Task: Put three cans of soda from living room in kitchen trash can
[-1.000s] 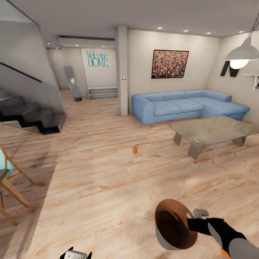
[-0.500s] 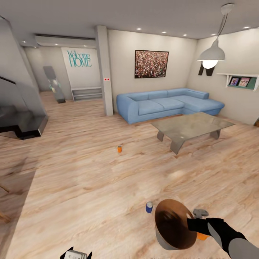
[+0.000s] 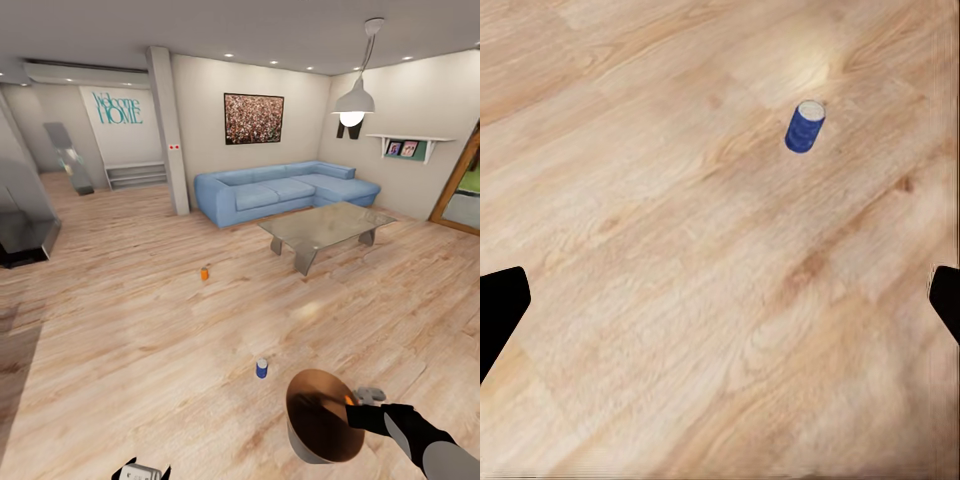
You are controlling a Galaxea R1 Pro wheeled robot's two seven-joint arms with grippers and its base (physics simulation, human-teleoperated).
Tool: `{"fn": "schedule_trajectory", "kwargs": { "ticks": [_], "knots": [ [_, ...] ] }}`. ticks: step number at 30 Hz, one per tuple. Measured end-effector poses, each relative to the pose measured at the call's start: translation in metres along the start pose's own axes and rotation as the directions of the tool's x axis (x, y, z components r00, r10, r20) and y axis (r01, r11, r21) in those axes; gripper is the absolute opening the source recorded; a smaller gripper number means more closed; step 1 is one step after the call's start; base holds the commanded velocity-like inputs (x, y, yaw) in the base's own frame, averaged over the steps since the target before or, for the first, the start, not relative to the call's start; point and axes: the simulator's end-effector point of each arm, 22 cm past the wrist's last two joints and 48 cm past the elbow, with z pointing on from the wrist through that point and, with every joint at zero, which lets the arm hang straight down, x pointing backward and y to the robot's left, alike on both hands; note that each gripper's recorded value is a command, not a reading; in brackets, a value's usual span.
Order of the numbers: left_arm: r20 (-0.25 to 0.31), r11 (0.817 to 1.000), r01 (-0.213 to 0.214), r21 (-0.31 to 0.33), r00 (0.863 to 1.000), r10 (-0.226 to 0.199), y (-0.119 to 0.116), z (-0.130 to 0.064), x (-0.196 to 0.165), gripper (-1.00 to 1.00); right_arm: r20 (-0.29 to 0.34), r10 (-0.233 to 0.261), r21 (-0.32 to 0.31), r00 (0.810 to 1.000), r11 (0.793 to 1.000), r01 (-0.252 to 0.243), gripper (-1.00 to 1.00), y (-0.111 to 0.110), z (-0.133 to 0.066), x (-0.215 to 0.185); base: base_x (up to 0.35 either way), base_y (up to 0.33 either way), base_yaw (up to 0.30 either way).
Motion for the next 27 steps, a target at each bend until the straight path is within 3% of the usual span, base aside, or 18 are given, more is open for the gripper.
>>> {"fn": "schedule_trajectory", "kwargs": {
  "ticks": [12, 27],
  "knots": [
    [0.01, 1.0, -0.005, 0.002, 1.0, 0.005, -0.0012, -0.0003, -0.0019, 1.0, -0.002, 0.004, 0.001, 1.0, 1.0, -0.004, -1.0, -0.0015, -0.0005, 0.0005, -0.07, 0.037, -0.18],
    [0.01, 1.0, -0.01, -0.001, 1.0, 0.01, -0.0013, -0.0001, -0.0021, 1.0, 0.0, 0.003, 0.006, 1.0, 1.0, -0.003, -1.0, -0.0029, -0.0007, -0.0001, 0.068, -0.241, -0.145]
  ]
}}
